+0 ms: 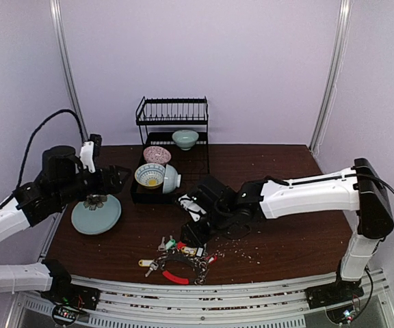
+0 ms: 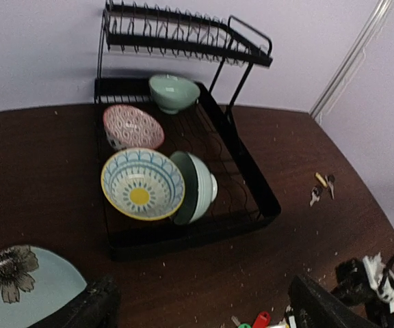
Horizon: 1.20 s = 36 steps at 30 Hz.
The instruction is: Put the keys on the keyring
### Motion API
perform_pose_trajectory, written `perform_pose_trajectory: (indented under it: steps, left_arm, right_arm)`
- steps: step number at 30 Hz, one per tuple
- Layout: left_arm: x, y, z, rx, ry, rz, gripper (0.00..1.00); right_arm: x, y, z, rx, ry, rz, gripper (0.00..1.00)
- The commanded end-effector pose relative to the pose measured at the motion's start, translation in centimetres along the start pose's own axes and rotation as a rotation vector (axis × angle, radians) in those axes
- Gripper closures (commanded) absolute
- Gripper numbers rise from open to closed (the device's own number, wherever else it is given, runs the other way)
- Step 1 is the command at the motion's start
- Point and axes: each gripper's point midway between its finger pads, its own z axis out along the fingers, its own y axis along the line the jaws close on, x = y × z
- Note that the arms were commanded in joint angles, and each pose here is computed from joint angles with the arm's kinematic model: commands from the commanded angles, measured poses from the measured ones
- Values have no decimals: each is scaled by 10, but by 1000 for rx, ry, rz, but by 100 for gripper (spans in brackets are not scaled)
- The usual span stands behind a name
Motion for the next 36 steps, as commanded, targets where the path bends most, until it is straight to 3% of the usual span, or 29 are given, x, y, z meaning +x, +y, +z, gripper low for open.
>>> perform_pose_trajectory:
  steps: [1,7,14,19,28,32,34,36]
  left_arm:
    - [57,-1,16,11,203,-23,12]
    - [106,10,23,-15,344,-40,12]
    - [118,15,24,-34,370,-39,11]
    - [117,16,25,-38,363,-32,10]
    - [118,21,28,-66,368,0,9]
    - [121,22,32,-67,384,9,9]
    - [119,22,32,-71,385,16,9]
    - [116,21,31,-74,379,20,9]
  right_arm:
    - [5,-19,23,90,101,-115,51]
    - [28,-24,41,86,201,-155,48]
    - [17,7,60,-22,210,-416,44]
    - [10,7,80,-24,273,-405,59]
    - [22,-2,79,27,284,-200,70]
    - [30,8,83,-38,296,-155,76]
    - [31,8,85,-36,299,-144,82]
    - [26,7,84,-25,288,-137,94]
